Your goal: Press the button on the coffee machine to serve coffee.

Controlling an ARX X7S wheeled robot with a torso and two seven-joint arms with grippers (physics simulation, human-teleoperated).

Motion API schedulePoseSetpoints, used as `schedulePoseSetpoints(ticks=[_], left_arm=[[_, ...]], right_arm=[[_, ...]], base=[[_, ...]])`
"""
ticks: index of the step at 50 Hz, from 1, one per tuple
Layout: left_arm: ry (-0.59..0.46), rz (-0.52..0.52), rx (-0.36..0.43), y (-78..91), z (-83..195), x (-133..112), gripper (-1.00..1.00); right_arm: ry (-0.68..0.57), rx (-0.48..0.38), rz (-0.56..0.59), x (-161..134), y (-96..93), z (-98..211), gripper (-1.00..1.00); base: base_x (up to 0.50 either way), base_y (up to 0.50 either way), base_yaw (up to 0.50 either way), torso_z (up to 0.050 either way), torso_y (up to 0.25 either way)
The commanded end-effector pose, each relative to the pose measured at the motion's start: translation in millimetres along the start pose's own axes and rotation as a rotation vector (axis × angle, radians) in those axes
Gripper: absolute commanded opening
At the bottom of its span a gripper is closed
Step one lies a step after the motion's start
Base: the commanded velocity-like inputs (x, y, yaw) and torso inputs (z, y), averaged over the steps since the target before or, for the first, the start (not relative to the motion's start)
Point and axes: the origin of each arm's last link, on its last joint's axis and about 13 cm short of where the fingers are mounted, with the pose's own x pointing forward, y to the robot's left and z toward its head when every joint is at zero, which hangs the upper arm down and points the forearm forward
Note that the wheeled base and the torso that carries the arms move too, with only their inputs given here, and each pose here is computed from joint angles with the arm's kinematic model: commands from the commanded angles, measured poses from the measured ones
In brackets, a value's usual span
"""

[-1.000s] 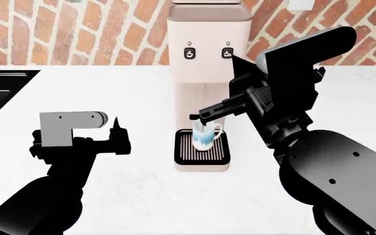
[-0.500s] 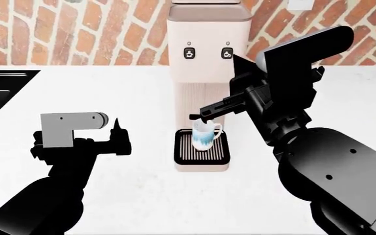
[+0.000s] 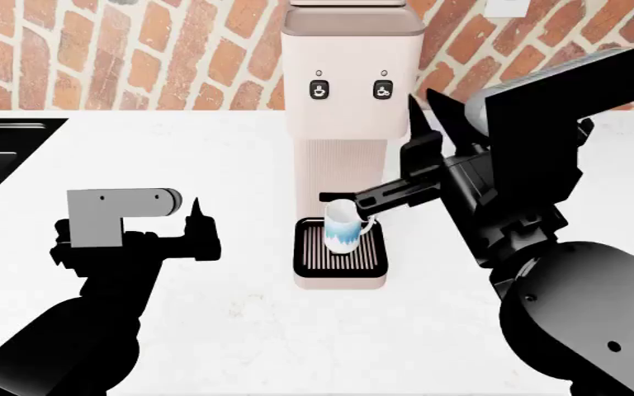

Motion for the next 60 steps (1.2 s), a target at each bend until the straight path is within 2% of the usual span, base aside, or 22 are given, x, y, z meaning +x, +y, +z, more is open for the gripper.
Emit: schedulePoseSetpoints(ticks=[1, 9, 10, 27, 60], left_arm=[[-0.001, -0.001, 0.002, -0.7, 0.7, -0.1, 1.0], [-0.006, -0.001, -0.005, -0.2, 0.4, 0.0, 1.0], [-0.007, 0.0, -0.007, 0.6, 0.5, -0.2, 1.0], [-0.009, -0.002, -0.009, 0.3, -0.5, -0.4, 1.0], [-0.018, 0.02, 0.003, 4.6, -13.3, 2.0, 1.0]], right_arm=[[0.002, -0.019, -0.034, -14.4, -1.9, 1.1, 1.0], [0.033, 0.005, -0.073, -23.3, -5.8, -8.9, 1.0], [0.039, 0.03, -0.074, -24.9, -6.2, -11.3, 1.0], [0.13, 0.064, -0.185, -48.4, -15.9, -40.5, 1.0], [0.277, 0.155, -0.241, -62.0, -19.8, -98.5, 1.0]], base=[[0.0, 0.0, 0.0, 0.0, 0.0], [0.0, 0.0, 0.0, 0.0, 0.0], [0.0, 0.0, 0.0, 0.0, 0.0], [0.0, 0.0, 0.0, 0.0, 0.0], [0.0, 0.0, 0.0, 0.0, 0.0]])
